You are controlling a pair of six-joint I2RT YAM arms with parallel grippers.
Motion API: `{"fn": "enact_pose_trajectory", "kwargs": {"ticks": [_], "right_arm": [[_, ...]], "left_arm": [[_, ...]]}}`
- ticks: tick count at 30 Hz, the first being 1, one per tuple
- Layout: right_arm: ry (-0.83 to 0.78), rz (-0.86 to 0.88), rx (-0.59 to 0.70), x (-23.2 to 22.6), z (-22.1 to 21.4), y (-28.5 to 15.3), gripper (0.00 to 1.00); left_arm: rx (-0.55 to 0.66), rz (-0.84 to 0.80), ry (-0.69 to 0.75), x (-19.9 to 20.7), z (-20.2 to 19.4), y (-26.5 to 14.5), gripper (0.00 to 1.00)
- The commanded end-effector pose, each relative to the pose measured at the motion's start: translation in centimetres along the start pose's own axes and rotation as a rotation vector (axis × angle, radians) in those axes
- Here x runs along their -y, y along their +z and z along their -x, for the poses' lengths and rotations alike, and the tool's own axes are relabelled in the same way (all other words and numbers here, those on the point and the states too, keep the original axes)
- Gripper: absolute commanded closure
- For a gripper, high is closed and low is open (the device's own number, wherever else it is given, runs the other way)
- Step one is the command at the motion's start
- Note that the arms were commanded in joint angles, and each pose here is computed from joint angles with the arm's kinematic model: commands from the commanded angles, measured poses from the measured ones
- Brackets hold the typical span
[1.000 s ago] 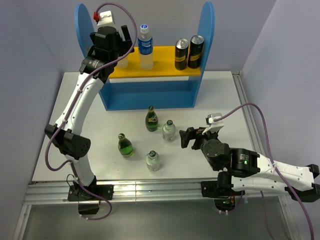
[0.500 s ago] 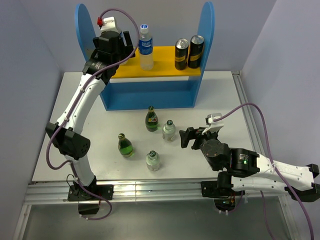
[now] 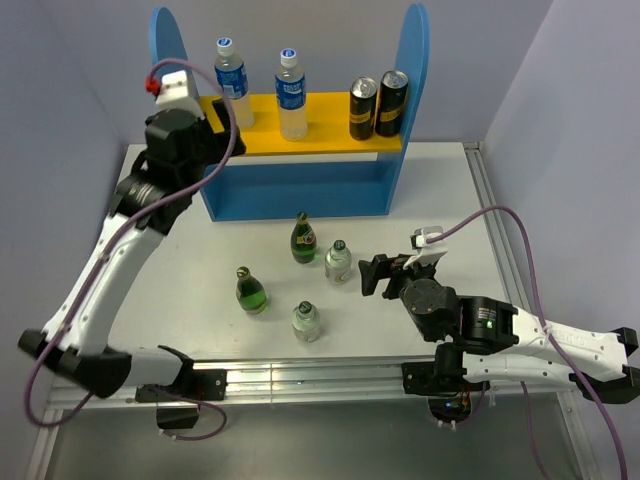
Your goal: Place and organize the beverage onto the shelf
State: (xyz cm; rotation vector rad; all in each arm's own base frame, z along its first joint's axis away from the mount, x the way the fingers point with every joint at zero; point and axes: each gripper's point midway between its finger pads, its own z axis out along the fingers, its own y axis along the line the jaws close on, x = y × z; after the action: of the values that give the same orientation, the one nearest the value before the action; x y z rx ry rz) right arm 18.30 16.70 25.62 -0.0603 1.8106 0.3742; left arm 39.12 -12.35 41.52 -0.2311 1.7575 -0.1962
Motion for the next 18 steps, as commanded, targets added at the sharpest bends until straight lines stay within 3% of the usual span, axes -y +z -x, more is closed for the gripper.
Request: {"fn": "enact_pose_trajectory", "kwargs": {"ticks": [1,3,12,16,18], "right_arm": [[0.009,-0.017,0.018,0.1,0.3,0.0,0.02],[0.006,-0.017,0.017,0.1,0.3,0.0,0.02],[0.002,-0.013,0.012,0.0,0.2,0.0,0.02],[-0.007,-0.015,0.012,-0.1,0.2,0.1,0.02],[-0.006,-0.015,0.009,-0.2,0.2,0.1,0.02]], "left_arm": [[-0.01,-0.014,-0.05,-0.7,-1.0,-3.8,0.01],[-0.018,-0.016,-0.067,-1.2,-2.1,-6.1,0.01],[-0.231,-0.041,-0.202,-2.2,-17.8,-11.8,0.01],[-0.266,-0.057,-0.287,-1.8,-21.4,-14.3,0.01],[-0.275,-0.039,-0.256,-2.3,-22.7,-15.4,0.01]]}}
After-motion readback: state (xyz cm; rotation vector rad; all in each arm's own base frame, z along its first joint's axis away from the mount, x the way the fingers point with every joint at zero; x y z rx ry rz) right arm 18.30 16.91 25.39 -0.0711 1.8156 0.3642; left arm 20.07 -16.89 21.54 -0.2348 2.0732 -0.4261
